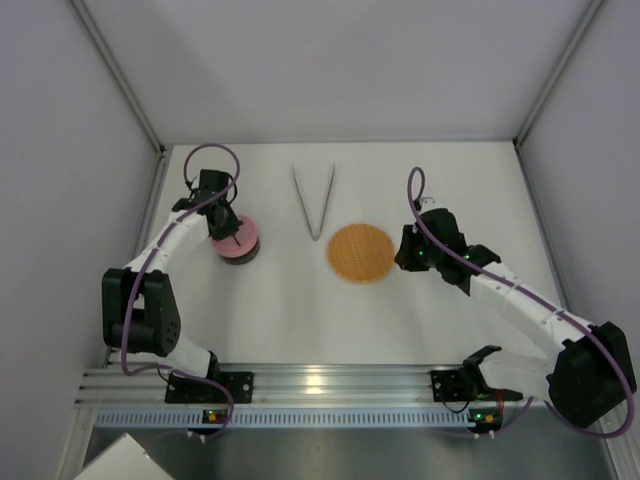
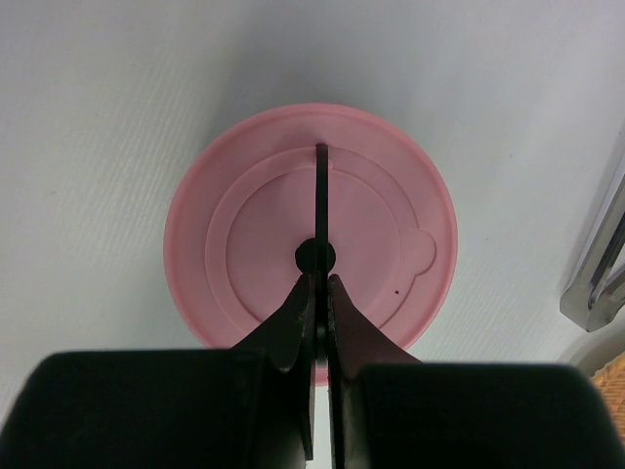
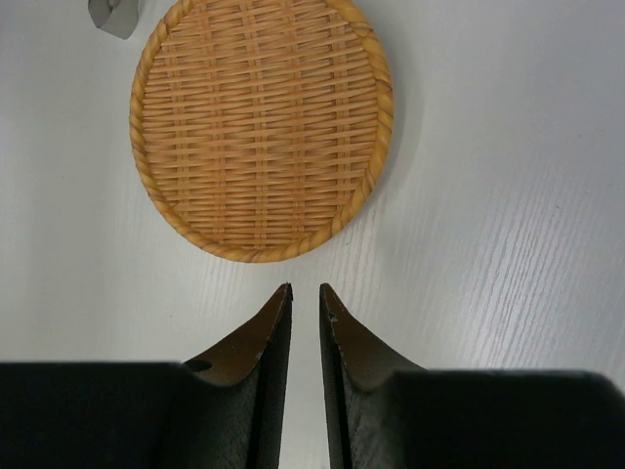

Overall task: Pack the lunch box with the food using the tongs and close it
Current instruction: Close the box lid on the packing box.

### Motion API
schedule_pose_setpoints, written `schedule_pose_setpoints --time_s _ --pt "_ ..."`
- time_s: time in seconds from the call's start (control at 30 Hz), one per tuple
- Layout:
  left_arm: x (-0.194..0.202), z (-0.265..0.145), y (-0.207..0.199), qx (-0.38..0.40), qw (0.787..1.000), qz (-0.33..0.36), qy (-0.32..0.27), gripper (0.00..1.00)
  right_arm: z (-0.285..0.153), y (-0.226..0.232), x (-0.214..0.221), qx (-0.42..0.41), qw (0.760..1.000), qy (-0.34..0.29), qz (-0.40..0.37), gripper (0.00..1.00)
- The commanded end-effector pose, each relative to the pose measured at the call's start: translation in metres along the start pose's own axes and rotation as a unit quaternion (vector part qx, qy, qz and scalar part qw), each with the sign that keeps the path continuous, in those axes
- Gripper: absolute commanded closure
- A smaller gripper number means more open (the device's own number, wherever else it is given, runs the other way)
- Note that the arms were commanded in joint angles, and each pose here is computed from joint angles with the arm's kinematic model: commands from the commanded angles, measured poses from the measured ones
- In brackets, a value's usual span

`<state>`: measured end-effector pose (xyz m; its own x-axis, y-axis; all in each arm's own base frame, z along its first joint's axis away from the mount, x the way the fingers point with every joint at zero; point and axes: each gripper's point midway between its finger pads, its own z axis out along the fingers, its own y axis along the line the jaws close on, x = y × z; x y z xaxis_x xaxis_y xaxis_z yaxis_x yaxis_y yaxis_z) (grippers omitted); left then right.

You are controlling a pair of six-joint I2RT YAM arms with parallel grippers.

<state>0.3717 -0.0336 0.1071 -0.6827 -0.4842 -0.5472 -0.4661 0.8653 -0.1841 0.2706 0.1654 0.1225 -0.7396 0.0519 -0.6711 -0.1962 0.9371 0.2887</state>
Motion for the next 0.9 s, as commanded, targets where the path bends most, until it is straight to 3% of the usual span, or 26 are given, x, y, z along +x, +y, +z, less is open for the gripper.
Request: schedule_pose_setpoints --time_s 0.0,0.57,0.87 --pt "0.004 0.009 0.002 0.001 1.0 0.003 0.003 1.0 0.005 0.007 -0.014 -0.014 0.999 -0.028 -0.007 0.83" --pt "0.017 0.024 0.017 -0.031 0.999 0.005 0.007 1.0 0.007 0.008 -0.014 -0.014 1.0 -0.027 -0.005 0.83" --pt "0.02 0.032 0.019 -0.05 0.998 0.02 0.028 0.74 0.006 0.012 -0.013 -0.027 0.999 -0.023 -0.007 0.83"
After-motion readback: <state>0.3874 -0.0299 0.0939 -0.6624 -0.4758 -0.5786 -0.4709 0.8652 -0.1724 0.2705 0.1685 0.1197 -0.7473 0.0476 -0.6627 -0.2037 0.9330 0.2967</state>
